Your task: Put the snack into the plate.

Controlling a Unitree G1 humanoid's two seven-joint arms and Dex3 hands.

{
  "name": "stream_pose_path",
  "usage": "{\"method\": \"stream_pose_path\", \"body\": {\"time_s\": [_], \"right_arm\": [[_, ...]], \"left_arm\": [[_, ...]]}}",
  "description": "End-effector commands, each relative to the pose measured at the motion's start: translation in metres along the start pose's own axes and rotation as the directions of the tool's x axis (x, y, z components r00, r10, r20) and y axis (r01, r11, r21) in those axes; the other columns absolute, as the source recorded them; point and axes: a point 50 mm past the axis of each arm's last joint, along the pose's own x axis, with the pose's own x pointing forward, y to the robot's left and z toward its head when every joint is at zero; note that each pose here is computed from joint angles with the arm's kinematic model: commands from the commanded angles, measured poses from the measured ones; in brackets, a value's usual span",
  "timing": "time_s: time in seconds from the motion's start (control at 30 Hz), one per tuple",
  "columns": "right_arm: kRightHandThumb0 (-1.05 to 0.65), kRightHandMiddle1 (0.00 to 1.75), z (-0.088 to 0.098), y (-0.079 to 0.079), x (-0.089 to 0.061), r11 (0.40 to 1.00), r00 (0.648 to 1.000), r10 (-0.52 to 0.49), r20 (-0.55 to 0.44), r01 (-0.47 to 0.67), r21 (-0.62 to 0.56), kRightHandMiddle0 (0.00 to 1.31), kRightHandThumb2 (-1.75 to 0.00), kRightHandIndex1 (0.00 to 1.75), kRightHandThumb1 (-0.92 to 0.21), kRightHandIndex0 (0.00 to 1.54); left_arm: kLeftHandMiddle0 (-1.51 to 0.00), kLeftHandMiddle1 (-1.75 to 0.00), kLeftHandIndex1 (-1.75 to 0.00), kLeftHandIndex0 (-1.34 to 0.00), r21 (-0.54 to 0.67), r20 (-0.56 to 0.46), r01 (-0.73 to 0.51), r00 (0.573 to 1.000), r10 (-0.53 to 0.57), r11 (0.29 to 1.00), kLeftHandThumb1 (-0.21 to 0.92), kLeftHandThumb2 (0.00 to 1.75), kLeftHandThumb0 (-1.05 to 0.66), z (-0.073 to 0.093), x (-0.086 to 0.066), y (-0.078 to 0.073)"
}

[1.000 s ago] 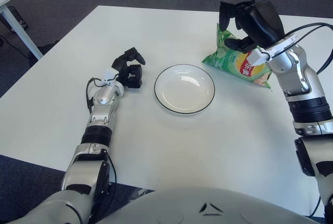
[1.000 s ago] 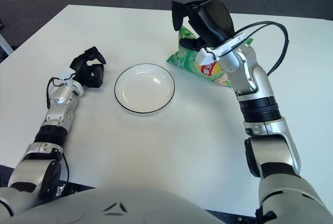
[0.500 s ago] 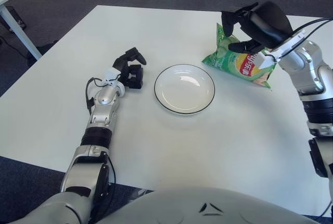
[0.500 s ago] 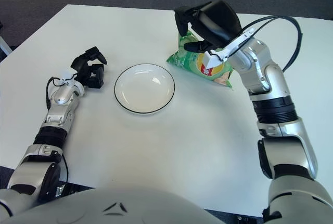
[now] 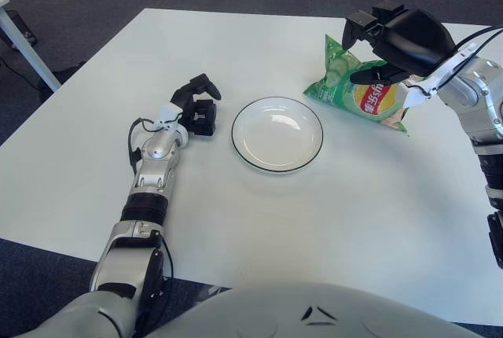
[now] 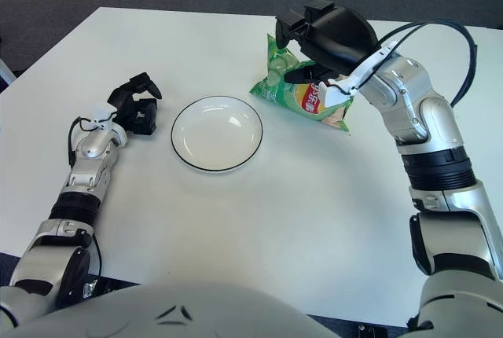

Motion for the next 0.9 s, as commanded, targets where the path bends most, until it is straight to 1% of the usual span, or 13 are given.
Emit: {"method": "stream_pose_path", "body": {"time_s": [0.0, 0.03, 0.1, 0.2, 0.37, 0.5, 0.57, 0.63, 0.87], "right_arm": [[-1.04, 1.04, -0.006, 0.004, -0.004, 0.998, 0.997, 0.063, -0.035, -0.064, -0.028, 0.00, -0.65, 0.79, -0.92, 0.01], [-1.04, 1.01, -0.009, 0.006, -0.005, 0.997, 0.996, 0.076, -0.047, -0.077, -0.030, 0.00, -0.66, 0.74, -0.92, 0.01], [-1.04, 0.90, -0.014, 0.009, -0.007, 0.995, 0.994, 0.092, -0.063, -0.094, -0.030, 0.00, -0.69, 0.59, -0.92, 0.00], [-1.05, 0.80, -0.019, 0.014, -0.006, 0.992, 0.989, 0.120, -0.087, -0.122, -0.019, 0.00, -0.72, 0.43, -0.92, 0.00], [-1.05, 0.68, -0.022, 0.016, -0.005, 0.987, 0.980, 0.163, -0.116, -0.163, 0.007, 0.00, -0.75, 0.24, -0.92, 0.00], [-1.05, 0.61, -0.026, 0.017, -0.005, 0.978, 0.968, 0.210, -0.140, -0.207, 0.034, 0.00, -0.75, 0.15, -0.92, 0.00], [-1.05, 0.59, -0.026, 0.017, -0.004, 0.975, 0.964, 0.223, -0.144, -0.219, 0.045, 0.00, -0.74, 0.12, -0.92, 0.00], [-1.05, 0.56, -0.028, 0.017, -0.004, 0.971, 0.960, 0.237, -0.147, -0.230, 0.059, 0.00, -0.73, 0.06, -0.92, 0.00], [-1.05, 0.51, -0.031, 0.019, -0.003, 0.965, 0.953, 0.262, -0.152, -0.255, 0.069, 0.00, -0.70, 0.00, -0.92, 0.00]], "left_arm": [[-1.24, -1.75, -1.75, -0.66, -0.058, -0.099, -0.004, 0.995, -0.002, 0.998, 0.26, 1.38, -0.50, -0.028, -0.020, -0.013], [-1.24, -1.75, -1.75, -0.66, -0.056, -0.100, -0.002, 0.995, -0.003, 0.998, 0.26, 1.38, -0.50, -0.028, -0.020, -0.012], [-1.24, -1.75, -1.75, -0.66, -0.054, -0.102, 0.000, 0.995, -0.006, 0.999, 0.26, 1.38, -0.50, -0.028, -0.020, -0.011], [-1.23, -1.75, -1.75, -0.65, -0.052, -0.105, 0.003, 0.994, -0.008, 0.999, 0.27, 1.37, -0.50, -0.029, -0.020, -0.010], [-1.22, -1.75, -1.75, -0.65, -0.046, -0.105, 0.004, 0.994, -0.008, 0.999, 0.27, 1.37, -0.50, -0.029, -0.020, -0.010], [-1.22, -1.75, -1.75, -0.64, -0.051, -0.112, 0.007, 0.994, -0.012, 0.999, 0.28, 1.36, -0.49, -0.029, -0.020, -0.010], [-1.22, -1.75, -1.75, -0.64, -0.053, -0.115, 0.005, 0.993, -0.011, 0.999, 0.28, 1.36, -0.49, -0.030, -0.020, -0.009], [-1.22, -1.75, -1.75, -0.63, -0.060, -0.118, 0.003, 0.993, -0.010, 0.998, 0.29, 1.34, -0.49, -0.030, -0.020, -0.008], [-1.22, -1.75, -1.75, -0.62, -0.055, -0.115, -0.001, 0.993, -0.005, 0.998, 0.30, 1.33, -0.49, -0.030, -0.020, -0.009]]}}
